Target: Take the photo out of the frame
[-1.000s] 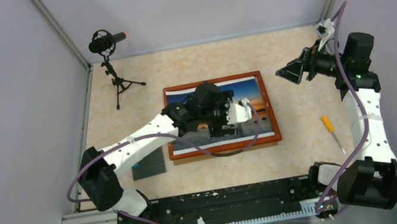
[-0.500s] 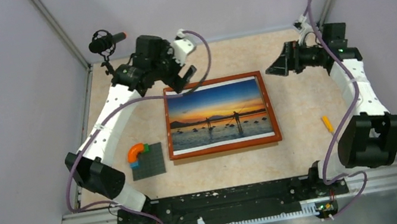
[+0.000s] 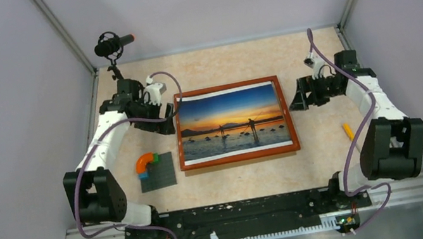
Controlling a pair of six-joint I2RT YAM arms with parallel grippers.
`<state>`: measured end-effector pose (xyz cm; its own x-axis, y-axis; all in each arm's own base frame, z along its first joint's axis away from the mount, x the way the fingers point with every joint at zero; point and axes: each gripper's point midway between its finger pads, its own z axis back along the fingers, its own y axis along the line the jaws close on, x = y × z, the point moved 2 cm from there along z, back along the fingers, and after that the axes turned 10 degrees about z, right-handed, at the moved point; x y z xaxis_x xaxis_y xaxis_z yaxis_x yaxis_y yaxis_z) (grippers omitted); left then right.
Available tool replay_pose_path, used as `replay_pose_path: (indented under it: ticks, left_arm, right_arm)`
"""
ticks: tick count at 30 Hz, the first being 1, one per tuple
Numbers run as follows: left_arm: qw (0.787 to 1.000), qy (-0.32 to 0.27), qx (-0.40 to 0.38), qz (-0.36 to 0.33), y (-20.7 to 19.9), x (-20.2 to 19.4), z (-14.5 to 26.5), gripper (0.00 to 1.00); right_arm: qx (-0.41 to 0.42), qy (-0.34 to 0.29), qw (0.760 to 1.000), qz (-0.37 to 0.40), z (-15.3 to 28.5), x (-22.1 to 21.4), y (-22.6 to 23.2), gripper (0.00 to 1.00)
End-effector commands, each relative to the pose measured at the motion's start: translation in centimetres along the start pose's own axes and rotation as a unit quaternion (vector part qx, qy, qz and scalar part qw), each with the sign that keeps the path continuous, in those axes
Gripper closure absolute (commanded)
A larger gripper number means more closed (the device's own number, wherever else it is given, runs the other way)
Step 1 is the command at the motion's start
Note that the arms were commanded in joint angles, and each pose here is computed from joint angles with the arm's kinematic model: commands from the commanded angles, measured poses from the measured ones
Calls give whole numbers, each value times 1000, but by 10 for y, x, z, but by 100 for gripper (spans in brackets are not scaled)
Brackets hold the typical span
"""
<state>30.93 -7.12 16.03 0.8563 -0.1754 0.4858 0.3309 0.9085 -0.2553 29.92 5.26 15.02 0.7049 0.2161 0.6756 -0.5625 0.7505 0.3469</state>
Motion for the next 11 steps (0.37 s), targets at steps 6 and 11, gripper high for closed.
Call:
replay_pose_path:
  ticks: [6,11]
  left_arm:
    - [998,-43,5,46,2,2,14,1]
    - [996,-57,4,68,8,11,18,1]
  right_arm:
    - [-44,-30,998,15,19,0,-14,10]
    - [-39,-37,998,14,20,4,-12,10]
